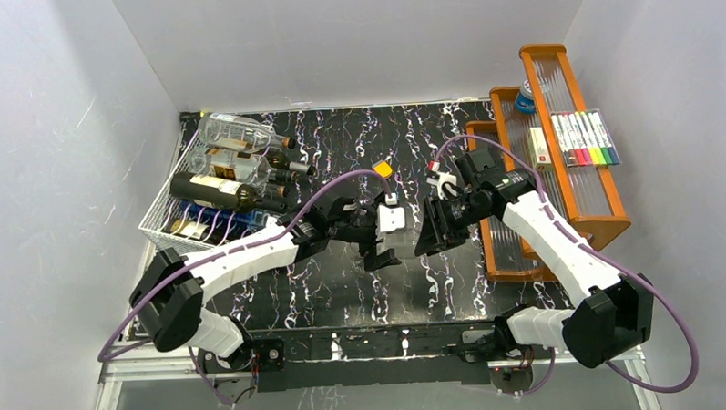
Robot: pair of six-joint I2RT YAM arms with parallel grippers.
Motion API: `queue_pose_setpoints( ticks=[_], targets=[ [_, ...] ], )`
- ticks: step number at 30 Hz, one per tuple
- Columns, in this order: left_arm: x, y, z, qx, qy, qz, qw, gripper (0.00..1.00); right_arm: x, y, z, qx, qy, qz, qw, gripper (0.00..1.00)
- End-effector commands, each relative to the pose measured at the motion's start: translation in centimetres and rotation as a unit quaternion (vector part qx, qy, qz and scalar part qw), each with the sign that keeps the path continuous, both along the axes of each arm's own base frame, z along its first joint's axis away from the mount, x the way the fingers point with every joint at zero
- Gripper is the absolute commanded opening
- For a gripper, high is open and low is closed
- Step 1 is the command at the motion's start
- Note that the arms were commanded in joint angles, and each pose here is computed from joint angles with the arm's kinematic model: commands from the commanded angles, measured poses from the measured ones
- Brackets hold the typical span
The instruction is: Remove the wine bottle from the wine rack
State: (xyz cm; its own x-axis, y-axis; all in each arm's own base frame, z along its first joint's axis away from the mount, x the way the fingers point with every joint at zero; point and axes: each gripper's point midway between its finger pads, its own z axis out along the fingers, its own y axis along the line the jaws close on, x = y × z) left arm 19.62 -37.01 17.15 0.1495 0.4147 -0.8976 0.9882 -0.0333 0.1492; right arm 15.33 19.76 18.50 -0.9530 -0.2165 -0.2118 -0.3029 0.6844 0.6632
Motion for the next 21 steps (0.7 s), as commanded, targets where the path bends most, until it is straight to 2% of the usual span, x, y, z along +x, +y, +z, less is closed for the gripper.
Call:
queue_pose_setpoints(
  ticks=[1, 5, 7, 13, 15, 16, 19, 21],
  targets=[
    [-1.1, -1.6, 1.1, -0.028, 0.014, -0.048, 0.998, 0.98, -0.5, 1.9, 3.0, 0.046, -0.05, 0.053, 0.996, 0.0],
    [-2.0, -1.8, 0.3, -0.019, 0.044, -0.071, 0.996, 0.98, -1.2, 2.2, 3.0, 0.04, -0.059, 0.071, 0.995, 0.0],
    [-2.2, -1.8, 0.3, -0.021, 0.05, -0.072, 0.996, 0.95, -1.5, 2.2, 3.0, 0.041, -0.061, 0.078, 0.994, 0.0],
    [-1.8, -1.3, 0.4, -0.041, 0.037, -0.04, 0.998, 0.54, -1.7, 2.1, 3.0, 0.035, -0.072, 0.081, 0.994, 0.0],
    [-1.7, -0.8, 0.1, -0.047, 0.033, -0.024, 0.998, 0.44, -1.5, 2.0, 2.9, 0.03, -0.074, 0.078, 0.994, 0.0],
    [-1.6, -0.7, 0.3, -0.052, 0.034, -0.016, 0.998, 0.39, -1.4, 1.9, 2.8, 0.026, -0.076, 0.076, 0.994, 0.07],
    [-1.6, -0.7, 0.8, -0.072, 0.036, -0.002, 0.997, 0.2, -0.6, 2.1, 2.6, 0.021, -0.083, 0.063, 0.994, 0.37],
    [-1.3, -0.8, 1.0, -0.083, 0.039, 0.011, 0.996, 0.13, 0.3, 2.3, 2.6, 0.018, -0.091, 0.042, 0.995, 0.54]
  ],
)
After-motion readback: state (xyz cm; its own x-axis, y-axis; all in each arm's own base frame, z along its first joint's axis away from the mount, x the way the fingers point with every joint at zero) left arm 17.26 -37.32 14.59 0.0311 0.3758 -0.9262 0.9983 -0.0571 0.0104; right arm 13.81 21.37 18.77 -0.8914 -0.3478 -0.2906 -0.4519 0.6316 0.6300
